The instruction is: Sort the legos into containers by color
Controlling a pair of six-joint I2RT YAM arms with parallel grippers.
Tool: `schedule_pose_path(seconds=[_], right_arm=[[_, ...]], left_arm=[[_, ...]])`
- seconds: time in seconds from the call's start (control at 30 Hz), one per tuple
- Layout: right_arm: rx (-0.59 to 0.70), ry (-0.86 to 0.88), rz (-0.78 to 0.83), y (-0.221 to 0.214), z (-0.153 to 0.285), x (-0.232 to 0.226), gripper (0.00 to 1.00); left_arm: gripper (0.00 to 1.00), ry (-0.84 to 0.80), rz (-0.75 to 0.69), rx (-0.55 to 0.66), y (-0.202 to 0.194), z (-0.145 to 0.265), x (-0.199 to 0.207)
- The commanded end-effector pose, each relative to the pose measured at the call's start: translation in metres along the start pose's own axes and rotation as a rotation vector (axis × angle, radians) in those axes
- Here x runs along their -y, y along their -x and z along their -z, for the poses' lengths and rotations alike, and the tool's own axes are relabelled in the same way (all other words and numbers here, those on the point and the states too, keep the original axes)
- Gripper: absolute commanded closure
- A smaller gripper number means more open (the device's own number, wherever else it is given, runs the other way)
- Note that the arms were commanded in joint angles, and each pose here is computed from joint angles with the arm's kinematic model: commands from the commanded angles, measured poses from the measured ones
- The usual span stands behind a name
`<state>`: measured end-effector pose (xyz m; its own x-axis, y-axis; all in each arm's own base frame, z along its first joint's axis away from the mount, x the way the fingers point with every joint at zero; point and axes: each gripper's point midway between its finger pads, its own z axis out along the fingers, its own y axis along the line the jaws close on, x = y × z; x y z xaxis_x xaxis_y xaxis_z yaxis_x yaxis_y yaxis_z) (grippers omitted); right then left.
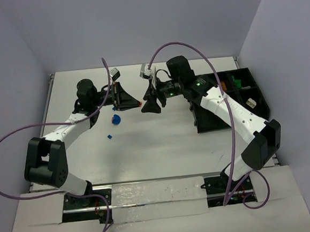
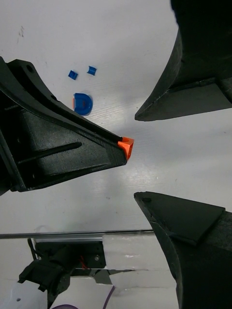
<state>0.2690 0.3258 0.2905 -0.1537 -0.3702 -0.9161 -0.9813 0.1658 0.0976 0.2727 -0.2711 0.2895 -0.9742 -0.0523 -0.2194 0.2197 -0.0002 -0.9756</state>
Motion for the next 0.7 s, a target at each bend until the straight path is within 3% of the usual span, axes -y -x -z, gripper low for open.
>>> schedule_pose_path(seconds=[0.0,0.23,0.6,0.67], right_arm=[[0.043,-0.010,0.063,0.0257,-0.0027,-0.0008,0.33],[0.040,-0.014,0.074,0.0273,-0.0086,0.0000,0.38],[0.045,-0.018,0.082,0.0282,-0.0111,0.0025,0.83],[0.043,-0.018,0.083,0.0277,-0.0109,0.0023,0.86]], left_arm=[[1.00,-0.020,-0.059,-0.008,-0.0049,-0.0002,0.0144],[1.00,-0.017,-0.056,-0.010,-0.0051,-0.0023,0.0133],[1.00,-0.008,-0.039,-0.007,-0.0047,-0.0031,0.0086],[1.00,-0.009,-0.040,-0.006,-0.0041,-0.0033,0.0088]])
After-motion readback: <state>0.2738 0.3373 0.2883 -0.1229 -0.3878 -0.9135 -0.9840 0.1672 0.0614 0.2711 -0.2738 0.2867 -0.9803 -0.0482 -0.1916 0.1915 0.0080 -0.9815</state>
